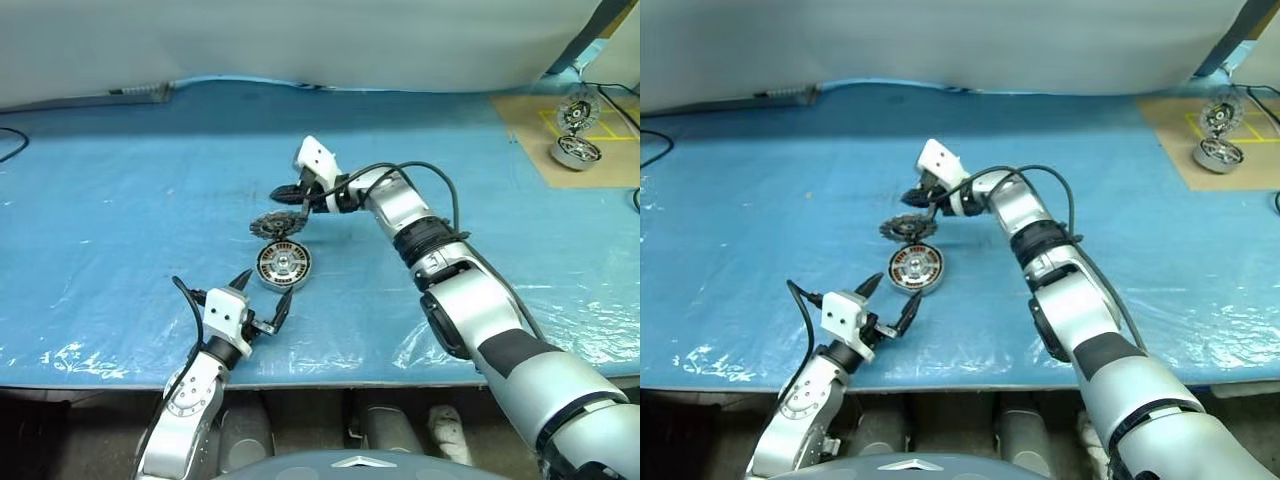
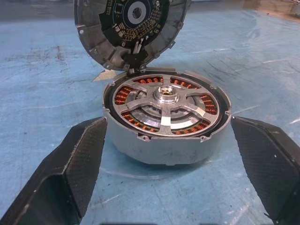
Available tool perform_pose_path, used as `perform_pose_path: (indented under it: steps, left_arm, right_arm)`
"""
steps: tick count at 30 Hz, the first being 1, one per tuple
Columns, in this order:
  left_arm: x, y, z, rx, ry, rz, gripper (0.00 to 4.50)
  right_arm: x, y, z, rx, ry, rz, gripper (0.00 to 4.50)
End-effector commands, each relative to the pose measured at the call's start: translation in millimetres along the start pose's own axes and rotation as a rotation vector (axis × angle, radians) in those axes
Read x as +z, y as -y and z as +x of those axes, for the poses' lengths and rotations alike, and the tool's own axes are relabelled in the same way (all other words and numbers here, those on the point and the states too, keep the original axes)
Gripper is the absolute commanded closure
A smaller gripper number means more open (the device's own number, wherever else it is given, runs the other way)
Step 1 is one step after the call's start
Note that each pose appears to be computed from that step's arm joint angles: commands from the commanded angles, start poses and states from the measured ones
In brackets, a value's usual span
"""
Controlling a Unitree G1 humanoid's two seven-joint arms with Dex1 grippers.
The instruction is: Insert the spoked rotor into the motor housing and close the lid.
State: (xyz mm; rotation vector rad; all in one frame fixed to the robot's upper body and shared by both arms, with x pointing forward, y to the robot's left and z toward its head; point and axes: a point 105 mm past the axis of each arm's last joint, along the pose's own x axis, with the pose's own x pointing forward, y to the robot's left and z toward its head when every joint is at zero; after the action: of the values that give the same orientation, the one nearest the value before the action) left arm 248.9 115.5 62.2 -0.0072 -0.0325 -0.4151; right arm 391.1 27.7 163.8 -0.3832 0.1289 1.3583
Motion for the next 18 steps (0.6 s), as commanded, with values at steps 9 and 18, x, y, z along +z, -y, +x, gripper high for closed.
perform_pose_path:
  steps: [9, 18]
  left_arm:
    - [1.8, 9.6, -1.8, -0.007, 0.02, -0.026, 1.18]
    - [0.5, 7.4, -1.9, 0.001, 0.017, -0.025, 4.38]
  right_arm:
    - [-13.5, -40.4, -9.4, 0.232, 0.002, 0.029, 4.5]
    - [-49.4, -63.8, 0.0, 0.181, -0.042, 0.13, 4.5]
